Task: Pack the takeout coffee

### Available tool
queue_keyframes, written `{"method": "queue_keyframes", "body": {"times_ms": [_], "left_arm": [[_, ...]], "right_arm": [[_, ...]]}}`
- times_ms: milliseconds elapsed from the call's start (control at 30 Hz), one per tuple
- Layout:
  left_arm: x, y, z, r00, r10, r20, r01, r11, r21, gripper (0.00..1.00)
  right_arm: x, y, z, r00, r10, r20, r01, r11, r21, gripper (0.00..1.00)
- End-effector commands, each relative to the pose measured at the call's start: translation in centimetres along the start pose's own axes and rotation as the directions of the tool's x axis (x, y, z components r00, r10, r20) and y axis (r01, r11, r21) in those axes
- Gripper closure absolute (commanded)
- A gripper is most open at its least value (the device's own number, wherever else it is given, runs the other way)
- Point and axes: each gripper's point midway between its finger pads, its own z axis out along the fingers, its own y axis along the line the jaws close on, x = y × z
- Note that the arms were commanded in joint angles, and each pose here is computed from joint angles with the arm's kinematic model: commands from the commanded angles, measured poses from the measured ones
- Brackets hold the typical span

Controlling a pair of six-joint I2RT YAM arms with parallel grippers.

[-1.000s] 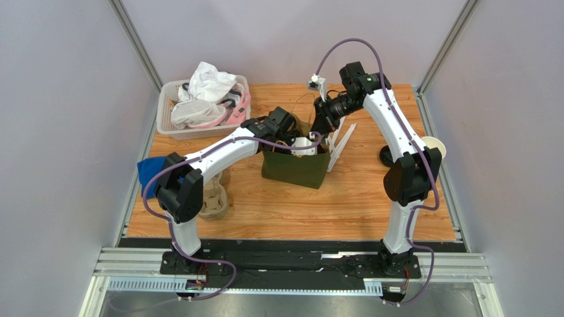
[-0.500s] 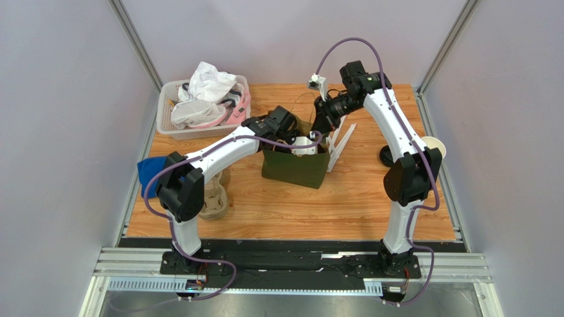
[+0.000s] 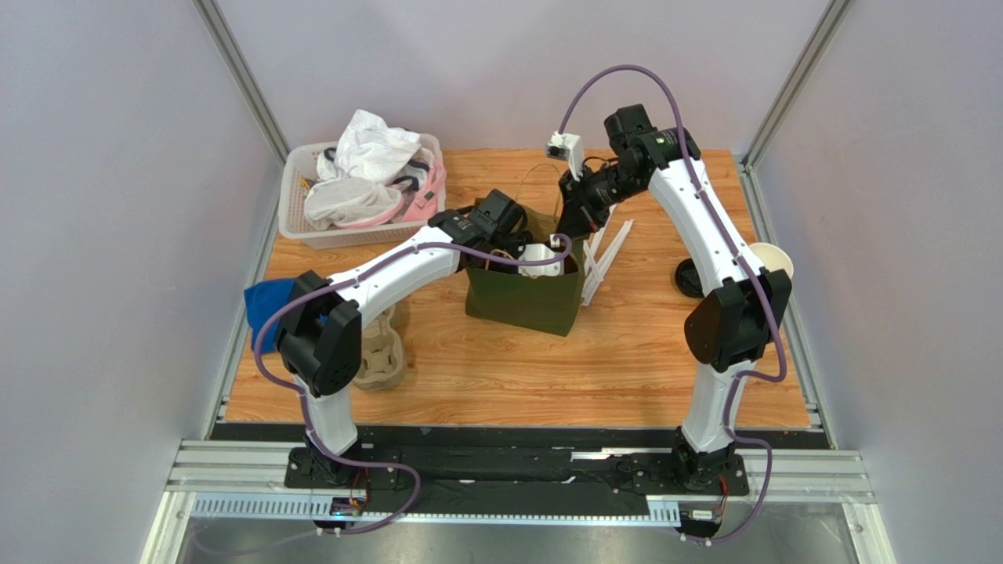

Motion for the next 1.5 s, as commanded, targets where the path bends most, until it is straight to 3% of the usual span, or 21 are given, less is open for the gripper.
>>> {"method": "queue_keyframes", "body": {"times_ms": [0, 433, 467, 1000, 1033, 1467], "left_arm": [[2.6, -2.2, 0.4, 0.994, -0.037, -0.106, 0.046, 0.995, 0.083, 0.53], [0.2, -0.7, -1.8, 0.998, -0.051, -0.046, 0.053, 0.998, 0.032, 0.41], [-0.1, -0.4, -2.0, 0.998, -0.053, -0.038, 0.054, 0.998, 0.025, 0.25], [-2.3, 0.3, -3.9, 0.998, -0.060, 0.031, 0.061, 0.998, -0.010, 0.20], [-2.2, 0.3, -4.0, 0.998, -0.060, 0.032, 0.060, 0.998, -0.010, 0.01], [-2.5, -0.1, -4.8, 0.997, -0.056, 0.044, 0.057, 0.998, -0.002, 0.01]], "right_arm": [[1.1, 0.6, -0.5, 0.998, -0.027, -0.053, 0.028, 0.999, 0.025, 1.00], [1.1, 0.8, -0.4, 0.997, -0.058, -0.054, 0.060, 0.998, 0.021, 1.00], [1.1, 0.9, -0.5, 0.997, -0.057, -0.054, 0.058, 0.998, 0.019, 1.00], [1.3, 1.9, -0.5, 0.995, -0.086, -0.056, 0.086, 0.996, -0.003, 1.00], [1.3, 1.9, -0.5, 0.995, -0.088, -0.056, 0.088, 0.996, -0.003, 1.00], [1.3, 2.1, -0.4, 0.994, -0.097, -0.057, 0.097, 0.995, -0.004, 1.00]]}}
